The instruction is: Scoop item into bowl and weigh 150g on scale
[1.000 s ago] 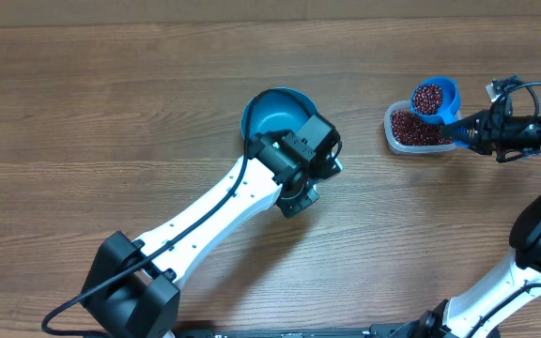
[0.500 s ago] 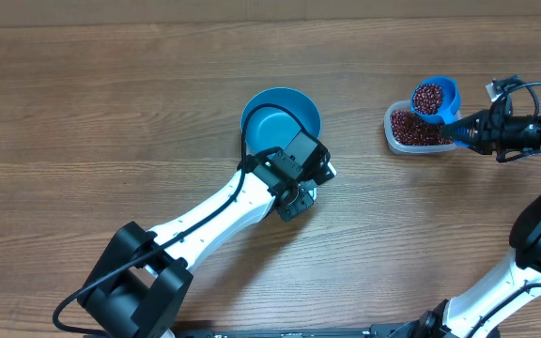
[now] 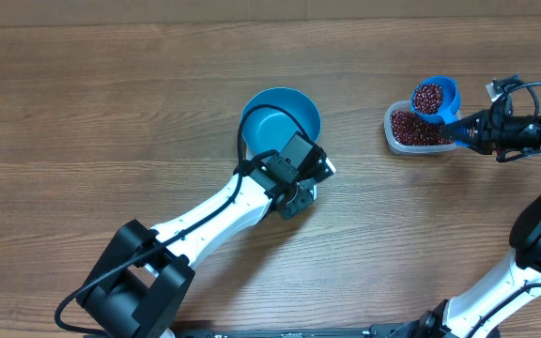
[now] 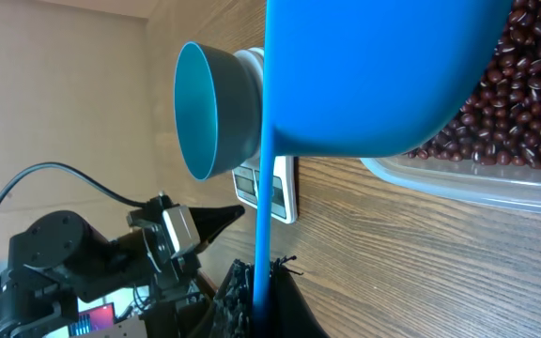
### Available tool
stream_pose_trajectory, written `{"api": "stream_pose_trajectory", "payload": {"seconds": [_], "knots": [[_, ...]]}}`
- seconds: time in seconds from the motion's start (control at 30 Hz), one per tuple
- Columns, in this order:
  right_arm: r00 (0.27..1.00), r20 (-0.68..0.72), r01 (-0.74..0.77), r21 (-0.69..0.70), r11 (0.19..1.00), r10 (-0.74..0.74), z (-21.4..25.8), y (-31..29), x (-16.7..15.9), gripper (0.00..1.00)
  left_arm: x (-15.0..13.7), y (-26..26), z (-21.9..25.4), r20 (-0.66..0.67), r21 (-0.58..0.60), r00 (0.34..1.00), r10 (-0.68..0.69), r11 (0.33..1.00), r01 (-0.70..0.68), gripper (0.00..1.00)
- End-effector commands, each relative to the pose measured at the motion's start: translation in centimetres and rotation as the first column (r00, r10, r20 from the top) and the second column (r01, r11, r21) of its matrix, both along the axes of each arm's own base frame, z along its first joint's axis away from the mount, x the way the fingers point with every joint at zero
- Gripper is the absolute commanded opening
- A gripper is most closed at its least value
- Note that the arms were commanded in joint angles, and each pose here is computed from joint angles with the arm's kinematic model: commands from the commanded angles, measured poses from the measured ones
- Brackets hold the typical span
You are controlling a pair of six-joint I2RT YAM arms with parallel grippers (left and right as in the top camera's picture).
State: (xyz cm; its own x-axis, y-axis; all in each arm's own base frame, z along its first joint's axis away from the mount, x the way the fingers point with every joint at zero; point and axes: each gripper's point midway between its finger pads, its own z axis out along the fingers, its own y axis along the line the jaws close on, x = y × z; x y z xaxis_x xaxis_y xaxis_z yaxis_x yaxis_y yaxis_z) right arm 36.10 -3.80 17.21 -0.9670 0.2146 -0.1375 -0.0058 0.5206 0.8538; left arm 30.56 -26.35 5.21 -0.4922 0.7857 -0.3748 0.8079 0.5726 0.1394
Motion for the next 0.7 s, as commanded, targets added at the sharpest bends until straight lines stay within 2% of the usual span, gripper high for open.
{"api": "stream_pose_trajectory", "payload": {"seconds": [0.0,0.3,0.67], "knots": [[0.999,0.041,-0.001,0.0,1.0,0.001,0.8,0.1,0.1,0.04,0.2,0.4,-0.2,-0.01,-0.015,0.999,0.031,0.999,-0.031,0.04],[0.999,0.041,-0.002,0.0,1.0,0.002,0.8,0.1,0.1,0.04,-0.2,0.7,-2.9,-0.07,0.025,0.996,0.05,0.999,-0.048,0.04],[0.999,0.042,-0.002,-0.001,1.0,0.002,0.8,0.1,0.1,0.04,0.4,0.9,-2.9,-0.057,0.021,0.996,0.062,0.998,-0.061,0.04]]}}
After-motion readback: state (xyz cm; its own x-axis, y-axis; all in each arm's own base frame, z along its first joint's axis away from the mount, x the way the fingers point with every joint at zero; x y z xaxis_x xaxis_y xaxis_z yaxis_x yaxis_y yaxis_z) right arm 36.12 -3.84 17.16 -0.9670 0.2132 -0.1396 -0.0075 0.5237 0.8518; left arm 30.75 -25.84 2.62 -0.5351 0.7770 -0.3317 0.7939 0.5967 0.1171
